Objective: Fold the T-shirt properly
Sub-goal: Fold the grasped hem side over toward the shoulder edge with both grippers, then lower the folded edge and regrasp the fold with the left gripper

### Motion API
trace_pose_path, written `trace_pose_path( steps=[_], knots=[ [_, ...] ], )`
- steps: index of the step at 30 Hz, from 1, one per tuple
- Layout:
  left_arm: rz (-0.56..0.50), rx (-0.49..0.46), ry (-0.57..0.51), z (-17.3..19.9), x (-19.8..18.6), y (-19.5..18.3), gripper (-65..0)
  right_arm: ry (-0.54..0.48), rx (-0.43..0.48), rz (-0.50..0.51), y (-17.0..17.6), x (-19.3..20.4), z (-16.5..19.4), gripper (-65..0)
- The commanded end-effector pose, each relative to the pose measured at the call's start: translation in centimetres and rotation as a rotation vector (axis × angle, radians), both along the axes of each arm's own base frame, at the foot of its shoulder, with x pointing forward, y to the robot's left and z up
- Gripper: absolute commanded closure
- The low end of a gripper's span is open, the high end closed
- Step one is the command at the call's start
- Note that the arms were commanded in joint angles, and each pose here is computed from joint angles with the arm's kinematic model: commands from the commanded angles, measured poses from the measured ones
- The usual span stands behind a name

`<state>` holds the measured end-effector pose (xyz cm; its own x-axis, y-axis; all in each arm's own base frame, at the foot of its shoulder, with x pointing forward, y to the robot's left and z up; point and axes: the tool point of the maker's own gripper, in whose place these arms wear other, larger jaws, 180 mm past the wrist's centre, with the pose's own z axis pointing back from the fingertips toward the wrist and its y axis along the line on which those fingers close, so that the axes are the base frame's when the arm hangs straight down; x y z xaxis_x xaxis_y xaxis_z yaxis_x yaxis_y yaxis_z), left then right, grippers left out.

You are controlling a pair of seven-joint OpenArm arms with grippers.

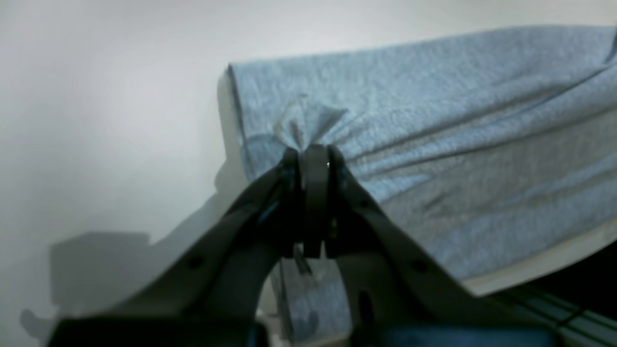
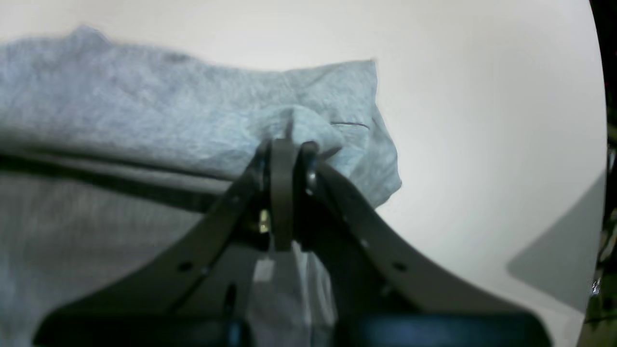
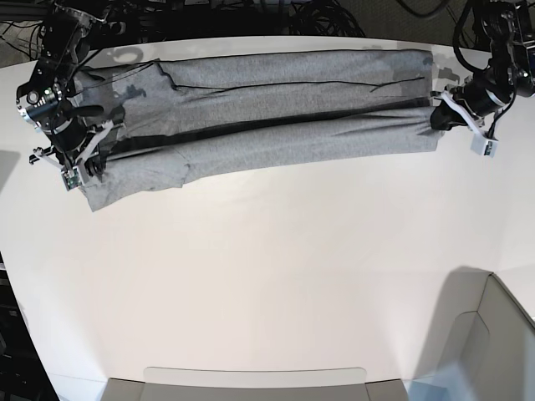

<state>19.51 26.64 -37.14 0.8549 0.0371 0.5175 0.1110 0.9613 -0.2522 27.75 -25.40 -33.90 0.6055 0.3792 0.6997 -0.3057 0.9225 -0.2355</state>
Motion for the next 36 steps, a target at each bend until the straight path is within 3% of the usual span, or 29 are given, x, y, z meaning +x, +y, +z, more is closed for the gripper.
trace_pose_path(
  steps=[1, 8, 26, 34, 36],
  knots=[
    [-0.008, 0.014, -0.035, 1.0, 0.5, 0.4, 0.0, -0.05, -0.001, -0.001, -0.3, 0.4, 1.3, 0.0],
    [-0.038, 0.02, -0.012, 1.0, -1.2, -0.4, 0.0, -0.05, 0.001, -0.135, -3.5, -1.6, 1.2, 0.0],
    [-0.024, -0.012, 0.01, 0.3, -2.6, -1.7, 0.0, 0.11, -0.008, -0.133, -3.5, -7.3, -2.6, 0.0],
    [-0.023, -0.011, 0.028, 0.0, -3.1, -1.6, 0.0, 0.114, -0.007, -0.131, -3.4, -7.4, -2.7, 0.0],
    [-0.026, -0.012, 0.019, 0.1, -3.0, -1.7, -11.4, 0.114, -0.006, -0.129, -3.3, -7.4, -2.7, 0.0]
  ],
)
